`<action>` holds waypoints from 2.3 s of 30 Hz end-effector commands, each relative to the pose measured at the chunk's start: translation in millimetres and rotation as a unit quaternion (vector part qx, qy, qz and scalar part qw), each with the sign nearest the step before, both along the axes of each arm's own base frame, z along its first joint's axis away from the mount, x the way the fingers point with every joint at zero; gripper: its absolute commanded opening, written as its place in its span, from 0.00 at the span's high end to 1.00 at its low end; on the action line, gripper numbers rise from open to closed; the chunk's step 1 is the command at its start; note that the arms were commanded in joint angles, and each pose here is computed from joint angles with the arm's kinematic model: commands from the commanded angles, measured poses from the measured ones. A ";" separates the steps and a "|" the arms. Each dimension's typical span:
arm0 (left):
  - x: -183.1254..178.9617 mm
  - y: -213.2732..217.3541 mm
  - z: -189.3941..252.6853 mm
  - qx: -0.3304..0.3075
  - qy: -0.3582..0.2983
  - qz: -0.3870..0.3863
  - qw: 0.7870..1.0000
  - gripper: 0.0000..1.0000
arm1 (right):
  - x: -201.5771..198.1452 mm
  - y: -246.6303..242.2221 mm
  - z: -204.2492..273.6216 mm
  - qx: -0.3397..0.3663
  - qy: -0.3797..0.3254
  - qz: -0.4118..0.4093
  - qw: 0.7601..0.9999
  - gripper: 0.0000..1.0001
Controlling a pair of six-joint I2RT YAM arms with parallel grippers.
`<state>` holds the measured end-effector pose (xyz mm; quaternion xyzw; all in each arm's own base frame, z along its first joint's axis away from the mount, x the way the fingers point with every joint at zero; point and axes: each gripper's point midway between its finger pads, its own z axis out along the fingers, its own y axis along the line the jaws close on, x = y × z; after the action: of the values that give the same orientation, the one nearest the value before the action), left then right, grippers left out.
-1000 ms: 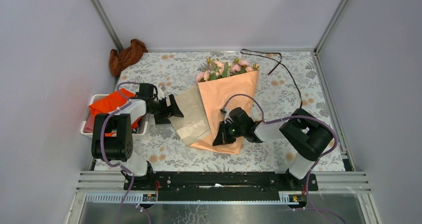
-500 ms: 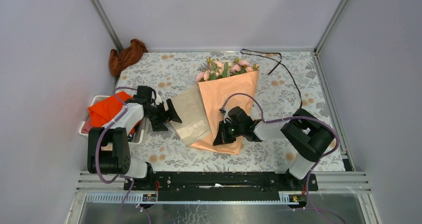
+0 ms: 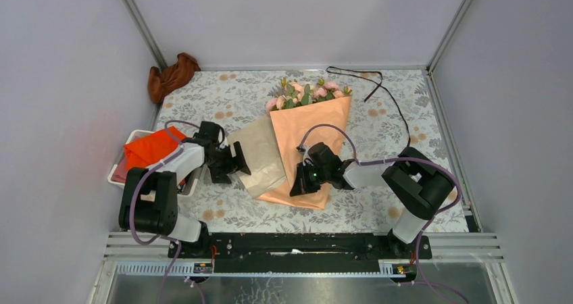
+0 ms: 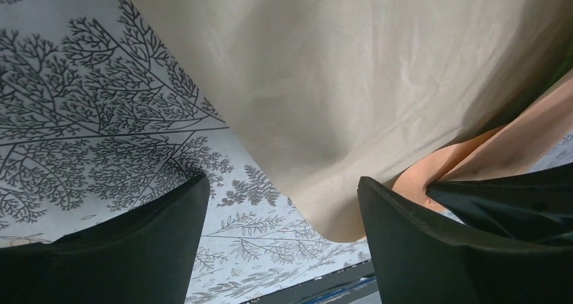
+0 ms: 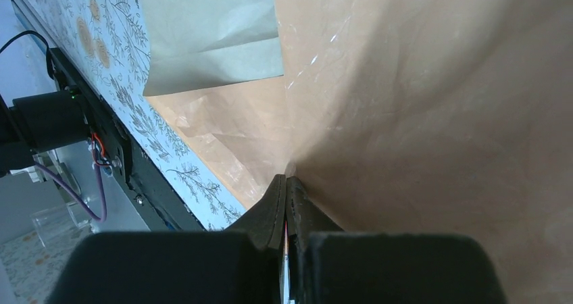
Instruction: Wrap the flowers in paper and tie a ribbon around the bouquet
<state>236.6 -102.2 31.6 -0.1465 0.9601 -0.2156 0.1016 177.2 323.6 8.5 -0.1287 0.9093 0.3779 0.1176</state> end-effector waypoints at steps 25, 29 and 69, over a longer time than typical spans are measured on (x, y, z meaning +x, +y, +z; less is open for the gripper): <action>50.1 -30.0 46.8 -0.068 -0.101 -0.054 0.991 1.00 | -0.9 -35.0 -38.6 -0.097 -0.005 -0.018 0.995 1.00; 53.6 -59.5 77.9 -0.101 -0.148 -0.119 0.977 1.00 | -1.5 -35.6 -43.3 -0.100 -0.001 -0.019 0.995 1.00; 82.5 -217.2 -15.5 -0.069 -0.168 -0.334 0.925 1.00 | 90.0 -168.7 12.5 -0.127 -0.060 -0.252 0.957 0.58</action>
<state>310.8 -320.4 17.7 0.1998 0.9071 -0.3422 0.1421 260.2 175.1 36.5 0.0768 0.9321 0.2286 0.2703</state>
